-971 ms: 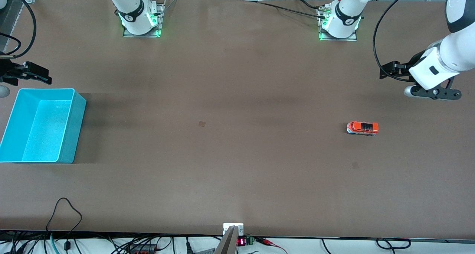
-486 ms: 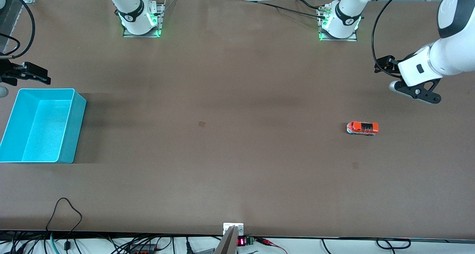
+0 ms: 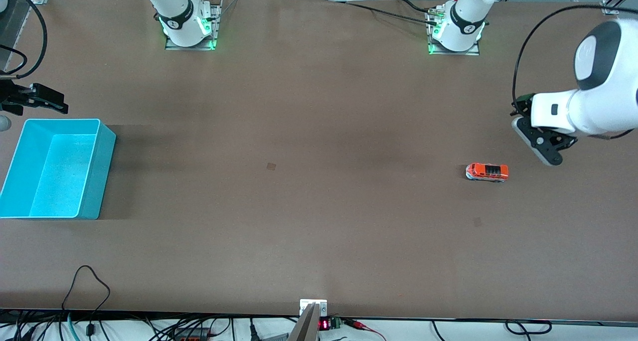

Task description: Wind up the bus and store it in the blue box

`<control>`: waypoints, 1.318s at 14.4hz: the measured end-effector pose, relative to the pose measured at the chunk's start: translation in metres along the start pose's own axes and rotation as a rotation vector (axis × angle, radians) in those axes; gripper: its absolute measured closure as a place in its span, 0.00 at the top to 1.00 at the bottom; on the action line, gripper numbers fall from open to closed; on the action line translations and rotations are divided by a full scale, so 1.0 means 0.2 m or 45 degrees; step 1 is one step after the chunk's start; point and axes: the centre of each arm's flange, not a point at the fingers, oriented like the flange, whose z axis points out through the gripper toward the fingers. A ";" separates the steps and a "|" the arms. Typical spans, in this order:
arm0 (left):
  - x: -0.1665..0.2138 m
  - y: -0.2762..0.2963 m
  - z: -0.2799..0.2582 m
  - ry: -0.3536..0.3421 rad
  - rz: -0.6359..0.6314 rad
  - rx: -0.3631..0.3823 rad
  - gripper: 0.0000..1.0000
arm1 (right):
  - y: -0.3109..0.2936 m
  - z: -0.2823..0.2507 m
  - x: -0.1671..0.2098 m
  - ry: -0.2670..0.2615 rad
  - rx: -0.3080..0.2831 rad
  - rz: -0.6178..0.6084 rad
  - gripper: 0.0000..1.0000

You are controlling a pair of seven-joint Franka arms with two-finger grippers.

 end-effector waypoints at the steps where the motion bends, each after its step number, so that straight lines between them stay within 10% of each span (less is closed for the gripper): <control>1: -0.01 -0.09 0.09 0.015 0.116 0.013 1.00 | 0.00 0.00 0.00 0.000 0.000 0.000 1.00; 7: -0.01 -0.38 0.67 0.093 0.552 0.147 1.00 | 0.00 0.00 0.00 0.002 0.000 -0.001 1.00; 19: 0.02 -0.23 1.15 0.118 0.679 0.202 0.96 | -0.01 0.00 0.00 0.002 0.000 -0.004 1.00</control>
